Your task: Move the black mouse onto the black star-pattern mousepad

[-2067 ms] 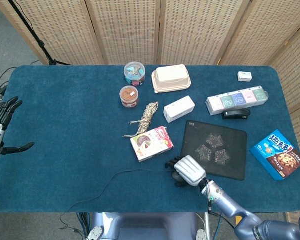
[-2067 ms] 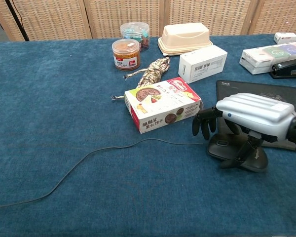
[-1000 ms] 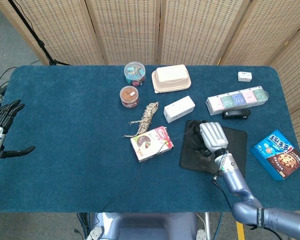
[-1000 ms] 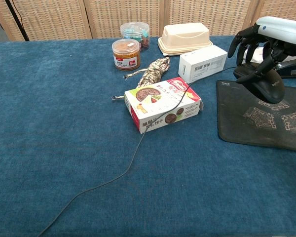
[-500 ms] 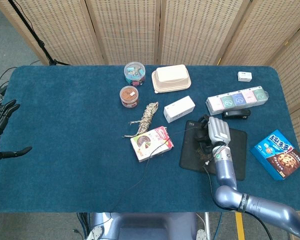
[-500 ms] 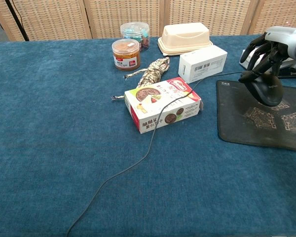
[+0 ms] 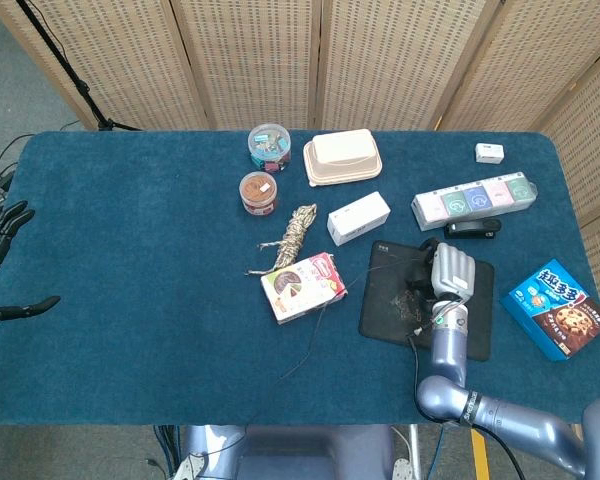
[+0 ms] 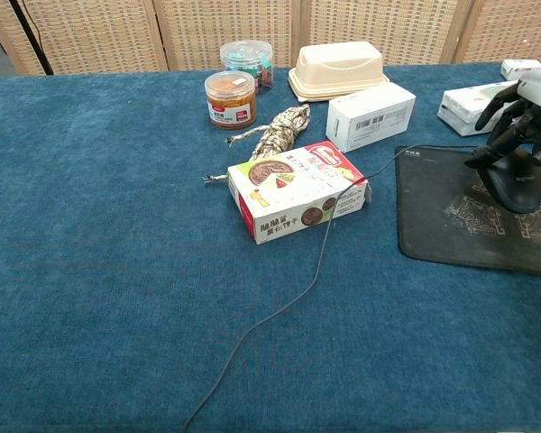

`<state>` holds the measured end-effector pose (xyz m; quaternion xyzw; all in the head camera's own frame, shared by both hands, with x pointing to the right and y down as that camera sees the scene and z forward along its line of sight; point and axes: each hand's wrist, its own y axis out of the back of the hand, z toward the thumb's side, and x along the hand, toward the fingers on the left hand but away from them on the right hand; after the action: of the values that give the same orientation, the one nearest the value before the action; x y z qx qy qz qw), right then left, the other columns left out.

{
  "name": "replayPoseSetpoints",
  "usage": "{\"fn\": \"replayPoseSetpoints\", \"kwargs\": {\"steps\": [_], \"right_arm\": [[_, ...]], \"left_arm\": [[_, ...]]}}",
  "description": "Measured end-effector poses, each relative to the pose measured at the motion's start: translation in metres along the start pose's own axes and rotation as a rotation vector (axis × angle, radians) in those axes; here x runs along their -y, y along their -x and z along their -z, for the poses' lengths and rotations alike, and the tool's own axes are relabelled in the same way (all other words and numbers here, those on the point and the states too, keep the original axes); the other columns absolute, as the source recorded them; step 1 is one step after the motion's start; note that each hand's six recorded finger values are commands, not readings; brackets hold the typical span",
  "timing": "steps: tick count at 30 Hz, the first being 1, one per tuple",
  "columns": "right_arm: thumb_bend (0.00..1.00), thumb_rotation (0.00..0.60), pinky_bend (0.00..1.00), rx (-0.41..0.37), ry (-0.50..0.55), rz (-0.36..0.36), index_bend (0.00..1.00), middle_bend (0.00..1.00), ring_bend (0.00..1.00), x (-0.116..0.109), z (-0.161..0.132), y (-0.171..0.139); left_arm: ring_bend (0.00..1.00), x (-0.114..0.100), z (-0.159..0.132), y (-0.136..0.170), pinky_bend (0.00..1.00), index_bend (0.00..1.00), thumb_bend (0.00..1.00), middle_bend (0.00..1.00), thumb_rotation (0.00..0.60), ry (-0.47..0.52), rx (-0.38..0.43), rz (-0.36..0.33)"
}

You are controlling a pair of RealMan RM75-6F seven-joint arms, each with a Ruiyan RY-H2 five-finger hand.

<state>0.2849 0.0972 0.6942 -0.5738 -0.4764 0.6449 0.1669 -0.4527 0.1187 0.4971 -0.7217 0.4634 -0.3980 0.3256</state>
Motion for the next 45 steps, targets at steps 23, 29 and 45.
{"fn": "replayPoseSetpoints", "kwargs": {"steps": [23, 29, 45], "right_arm": [[0.36, 0.6, 0.61, 0.123, 0.091, -0.016, 0.35, 0.45, 0.42, 0.017, 0.03, -0.007], [0.3, 0.6, 0.53, 0.108, 0.122, -0.019, 0.25, 0.34, 0.32, 0.02, 0.027, -0.009], [0.0, 0.6, 0.06, 0.021, 0.189, -0.03, 0.0, 0.0, 0.0, 0.013, 0.019, -0.026]], "left_arm": [[0.0, 0.002, 0.0, 0.0, 0.0, 0.0, 0.05, 0.0, 0.6, -0.007, -0.009, 0.001], [0.0, 0.002, -0.001, 0.001, 0.0, 0.0, 0.05, 0.0, 0.6, -0.006, -0.007, 0.003], [0.0, 0.002, 0.0, 0.003, 0.0, 0.0, 0.05, 0.0, 0.6, -0.011, -0.009, 0.006]]}}
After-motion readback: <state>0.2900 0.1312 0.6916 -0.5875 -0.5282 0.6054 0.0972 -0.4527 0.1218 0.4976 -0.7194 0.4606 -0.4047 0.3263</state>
